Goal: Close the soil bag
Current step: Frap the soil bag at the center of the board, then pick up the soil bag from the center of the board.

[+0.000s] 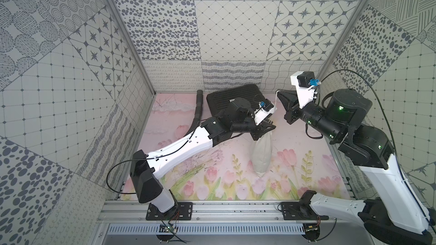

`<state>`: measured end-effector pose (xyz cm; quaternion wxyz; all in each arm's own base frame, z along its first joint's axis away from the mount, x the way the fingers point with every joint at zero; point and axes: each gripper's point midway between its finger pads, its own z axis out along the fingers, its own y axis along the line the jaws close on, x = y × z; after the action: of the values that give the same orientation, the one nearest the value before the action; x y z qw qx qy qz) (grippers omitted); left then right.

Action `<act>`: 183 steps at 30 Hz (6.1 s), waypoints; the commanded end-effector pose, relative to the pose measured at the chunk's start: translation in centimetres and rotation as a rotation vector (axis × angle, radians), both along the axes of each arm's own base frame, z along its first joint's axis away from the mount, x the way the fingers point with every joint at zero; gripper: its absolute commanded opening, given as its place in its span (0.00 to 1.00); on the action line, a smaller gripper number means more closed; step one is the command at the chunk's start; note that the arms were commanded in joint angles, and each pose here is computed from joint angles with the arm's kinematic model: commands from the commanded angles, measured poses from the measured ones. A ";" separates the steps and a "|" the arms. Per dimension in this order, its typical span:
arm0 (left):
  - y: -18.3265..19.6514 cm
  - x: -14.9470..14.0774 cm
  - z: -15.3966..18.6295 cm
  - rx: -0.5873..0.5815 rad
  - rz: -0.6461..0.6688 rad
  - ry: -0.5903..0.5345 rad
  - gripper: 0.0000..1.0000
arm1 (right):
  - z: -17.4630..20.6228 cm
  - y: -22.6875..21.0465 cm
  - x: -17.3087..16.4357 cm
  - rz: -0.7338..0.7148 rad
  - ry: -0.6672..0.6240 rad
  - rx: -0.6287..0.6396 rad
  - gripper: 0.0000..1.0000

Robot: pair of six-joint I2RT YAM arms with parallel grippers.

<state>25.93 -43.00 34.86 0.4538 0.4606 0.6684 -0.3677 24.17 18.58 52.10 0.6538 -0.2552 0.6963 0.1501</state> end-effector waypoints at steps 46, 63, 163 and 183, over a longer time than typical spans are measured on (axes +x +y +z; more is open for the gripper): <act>2.3 1.0 5.4 -0.088 0.104 -0.180 0.30 | 4.4 -0.4 -0.5 0.060 -0.058 0.220 0.00; 2.8 1.6 -4.1 0.167 0.127 -0.136 0.13 | 7.0 -0.8 -0.1 0.042 -0.100 0.248 0.00; 11.1 0.2 -5.9 0.397 0.261 -0.024 0.00 | -21.4 -3.9 10.6 -0.080 0.584 0.199 0.00; 8.9 2.0 -4.7 0.380 0.265 0.051 0.00 | -20.1 -3.5 1.5 0.092 0.295 0.115 0.86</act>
<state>28.34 -33.94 29.77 0.3964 0.4429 0.7873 -0.1638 26.02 14.62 31.57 0.5118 -0.1960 0.7927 0.2670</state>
